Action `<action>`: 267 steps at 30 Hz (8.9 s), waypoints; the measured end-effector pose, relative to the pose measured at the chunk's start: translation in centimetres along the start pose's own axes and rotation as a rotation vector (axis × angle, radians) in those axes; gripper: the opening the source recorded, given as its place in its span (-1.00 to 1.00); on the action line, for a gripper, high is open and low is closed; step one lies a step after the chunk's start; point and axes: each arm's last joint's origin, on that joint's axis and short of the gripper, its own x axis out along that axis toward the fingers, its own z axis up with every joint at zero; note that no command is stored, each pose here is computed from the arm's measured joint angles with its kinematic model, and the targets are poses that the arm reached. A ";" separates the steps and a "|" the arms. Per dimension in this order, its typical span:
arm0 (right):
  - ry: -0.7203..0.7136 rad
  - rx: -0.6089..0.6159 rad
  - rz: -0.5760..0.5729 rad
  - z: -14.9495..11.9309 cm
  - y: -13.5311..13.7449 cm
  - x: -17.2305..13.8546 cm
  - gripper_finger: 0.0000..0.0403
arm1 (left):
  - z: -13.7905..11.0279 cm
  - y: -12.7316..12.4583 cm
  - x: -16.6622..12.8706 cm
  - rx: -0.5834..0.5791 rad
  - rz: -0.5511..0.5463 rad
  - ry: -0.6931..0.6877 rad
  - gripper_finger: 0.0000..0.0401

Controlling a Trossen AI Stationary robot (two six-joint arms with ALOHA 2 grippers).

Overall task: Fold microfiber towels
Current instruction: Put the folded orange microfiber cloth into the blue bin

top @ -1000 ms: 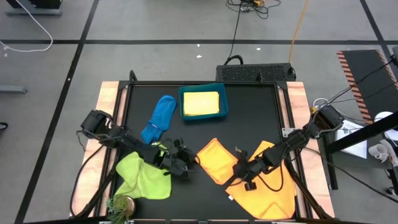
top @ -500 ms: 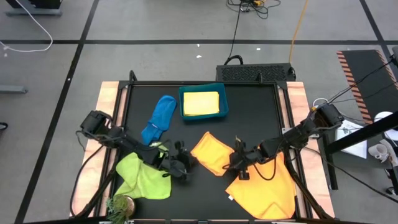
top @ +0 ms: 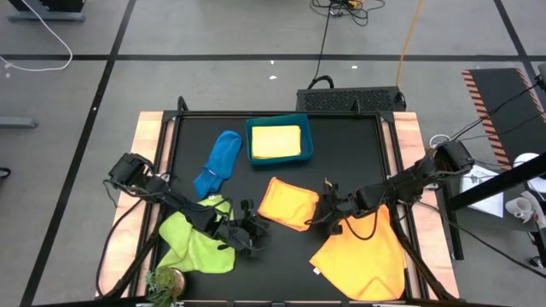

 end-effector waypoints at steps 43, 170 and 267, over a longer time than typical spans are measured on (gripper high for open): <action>-0.317 -0.498 -0.155 0.5 6.6 3.1 0.06 | 0.5 0.1 0.1 -0.045 0.003 -0.042 -0.03; -0.640 0.005 -0.577 0.9 -24.3 -2.7 -1.00 | 1.9 29.9 -4.2 0.452 0.440 0.175 -0.96; -0.638 -0.027 -0.388 2.2 -29.0 -2.7 -0.99 | 0.4 33.8 -2.8 0.532 0.464 0.096 -0.97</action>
